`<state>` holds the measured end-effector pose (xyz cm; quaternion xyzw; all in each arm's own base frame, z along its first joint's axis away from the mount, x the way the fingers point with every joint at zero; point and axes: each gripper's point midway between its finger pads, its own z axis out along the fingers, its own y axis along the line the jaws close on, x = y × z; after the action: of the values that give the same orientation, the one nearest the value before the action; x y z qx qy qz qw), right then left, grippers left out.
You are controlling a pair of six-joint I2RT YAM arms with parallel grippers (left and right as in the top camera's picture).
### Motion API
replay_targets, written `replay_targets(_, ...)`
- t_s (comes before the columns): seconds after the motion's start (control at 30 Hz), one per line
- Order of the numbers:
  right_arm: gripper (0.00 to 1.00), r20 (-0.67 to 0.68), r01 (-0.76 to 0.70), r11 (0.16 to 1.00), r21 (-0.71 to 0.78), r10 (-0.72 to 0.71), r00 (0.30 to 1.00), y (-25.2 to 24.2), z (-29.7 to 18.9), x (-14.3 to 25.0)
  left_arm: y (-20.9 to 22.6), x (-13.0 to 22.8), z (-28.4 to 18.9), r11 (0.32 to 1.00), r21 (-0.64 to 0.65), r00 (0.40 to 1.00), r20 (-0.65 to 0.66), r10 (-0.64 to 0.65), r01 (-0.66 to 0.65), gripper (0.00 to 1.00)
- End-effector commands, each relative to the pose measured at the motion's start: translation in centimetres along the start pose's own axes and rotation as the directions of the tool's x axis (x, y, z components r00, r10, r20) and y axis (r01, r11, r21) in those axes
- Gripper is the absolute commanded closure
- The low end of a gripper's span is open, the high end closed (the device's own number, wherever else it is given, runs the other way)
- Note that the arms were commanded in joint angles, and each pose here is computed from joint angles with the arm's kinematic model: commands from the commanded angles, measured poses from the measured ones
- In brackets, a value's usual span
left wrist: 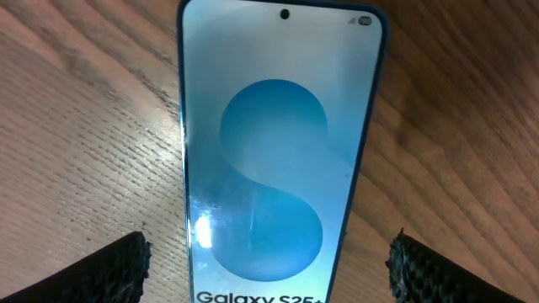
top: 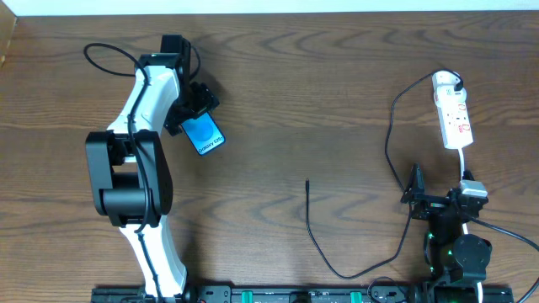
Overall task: Plug charger to phone and switch on socket
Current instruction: 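Lower the left gripper onto the phone and close on it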
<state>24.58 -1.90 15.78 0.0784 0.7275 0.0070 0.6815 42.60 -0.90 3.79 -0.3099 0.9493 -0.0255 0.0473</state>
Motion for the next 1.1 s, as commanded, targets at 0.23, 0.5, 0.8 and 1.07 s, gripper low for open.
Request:
replay_targets(0.23, 0.01, 0.002, 0.007, 1.0, 0.001, -0.007, 1.0, 0.0, 0.0, 0.0, 0.8, 0.6, 2.8, 0.998, -0.049, 0.999, -0.048, 0.022, -0.024, 0.1)
replay_targets(0.5, 0.01, 0.002, 0.007, 1.0, 0.001, -0.007, 1.0, 0.0, 0.0, 0.0, 0.9, 0.7, 3.7, 0.998, -0.058, 0.998, -0.057, 0.014, -0.018, 0.1)
replay_targets(0.8, 0.01, 0.002, 0.007, 1.0, 0.001, -0.007, 1.0, 0.0, 0.0, 0.0, 0.8, 0.6, 3.9, 0.998, -0.055, 0.998, -0.054, 0.014, -0.017, 0.1)
replay_targets(1.07, 0.01, 0.002, 0.007, 1.0, 0.001, -0.007, 1.0, 0.0, 0.0, 0.0, 0.9, 0.6, 4.2, 0.998, -0.057, 0.998, -0.057, 0.014, -0.017, 0.1)
